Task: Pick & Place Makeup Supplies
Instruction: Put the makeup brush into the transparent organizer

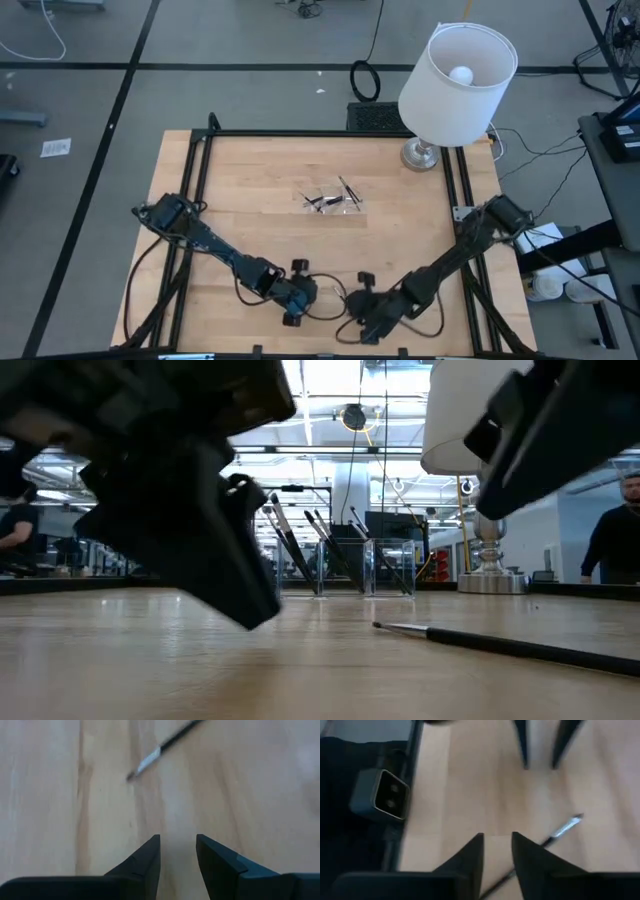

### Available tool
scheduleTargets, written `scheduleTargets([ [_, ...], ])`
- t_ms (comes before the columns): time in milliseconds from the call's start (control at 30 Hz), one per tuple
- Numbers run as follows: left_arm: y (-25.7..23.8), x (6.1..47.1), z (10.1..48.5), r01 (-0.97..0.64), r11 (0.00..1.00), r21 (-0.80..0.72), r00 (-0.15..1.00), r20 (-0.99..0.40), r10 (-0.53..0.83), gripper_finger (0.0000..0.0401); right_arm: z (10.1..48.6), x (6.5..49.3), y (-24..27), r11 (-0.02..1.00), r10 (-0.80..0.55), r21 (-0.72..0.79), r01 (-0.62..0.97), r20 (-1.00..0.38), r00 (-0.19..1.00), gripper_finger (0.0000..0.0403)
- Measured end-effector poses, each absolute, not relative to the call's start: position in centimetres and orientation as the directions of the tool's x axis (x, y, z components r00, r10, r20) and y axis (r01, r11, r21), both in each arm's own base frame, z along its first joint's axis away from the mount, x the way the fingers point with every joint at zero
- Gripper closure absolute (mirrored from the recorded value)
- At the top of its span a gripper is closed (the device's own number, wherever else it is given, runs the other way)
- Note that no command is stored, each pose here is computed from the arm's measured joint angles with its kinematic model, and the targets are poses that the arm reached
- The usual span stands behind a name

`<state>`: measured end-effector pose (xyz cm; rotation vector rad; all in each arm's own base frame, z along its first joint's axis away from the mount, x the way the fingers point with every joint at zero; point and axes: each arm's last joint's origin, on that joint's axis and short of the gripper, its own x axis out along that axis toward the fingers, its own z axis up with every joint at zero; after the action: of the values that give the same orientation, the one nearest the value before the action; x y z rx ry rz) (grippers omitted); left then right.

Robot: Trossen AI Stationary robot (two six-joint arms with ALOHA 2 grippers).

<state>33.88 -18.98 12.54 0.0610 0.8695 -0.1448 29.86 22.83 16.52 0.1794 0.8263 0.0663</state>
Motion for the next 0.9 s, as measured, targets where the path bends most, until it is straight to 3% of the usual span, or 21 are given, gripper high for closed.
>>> scheduleTargets([
  [233, -18.8, 34.1, 12.5, 0.118, 0.993, -0.005, 0.651, -0.755, -0.081, 0.0270, 14.3, 32.1, 23.9, 0.977, 0.098, 0.187, 0.101, -0.819, 0.566, 0.0230],
  [400, -19.0, 34.0, 12.4, 0.123, 0.992, -0.004, 0.648, -0.757, -0.083, 0.0270, 12.9, 32.1, 22.7, 0.970, 0.003, 0.121, 0.211, -0.874, 0.487, 0.0196],
  [633, -18.8, 33.8, 12.2, 0.118, 0.993, 0.026, 0.634, -0.772, -0.055, 0.0270, 12.4, 32.4, 21.9, 0.986, -0.032, 0.045, 0.159, -0.890, 0.455, 0.0206],
  [900, -18.6, 33.8, 12.2, 0.115, 0.992, 0.043, 0.629, -0.776, -0.039, 0.0270, 11.8, 32.4, 19.8, 0.995, -0.038, -0.006, 0.099, -0.947, 0.318, 0.0262],
])
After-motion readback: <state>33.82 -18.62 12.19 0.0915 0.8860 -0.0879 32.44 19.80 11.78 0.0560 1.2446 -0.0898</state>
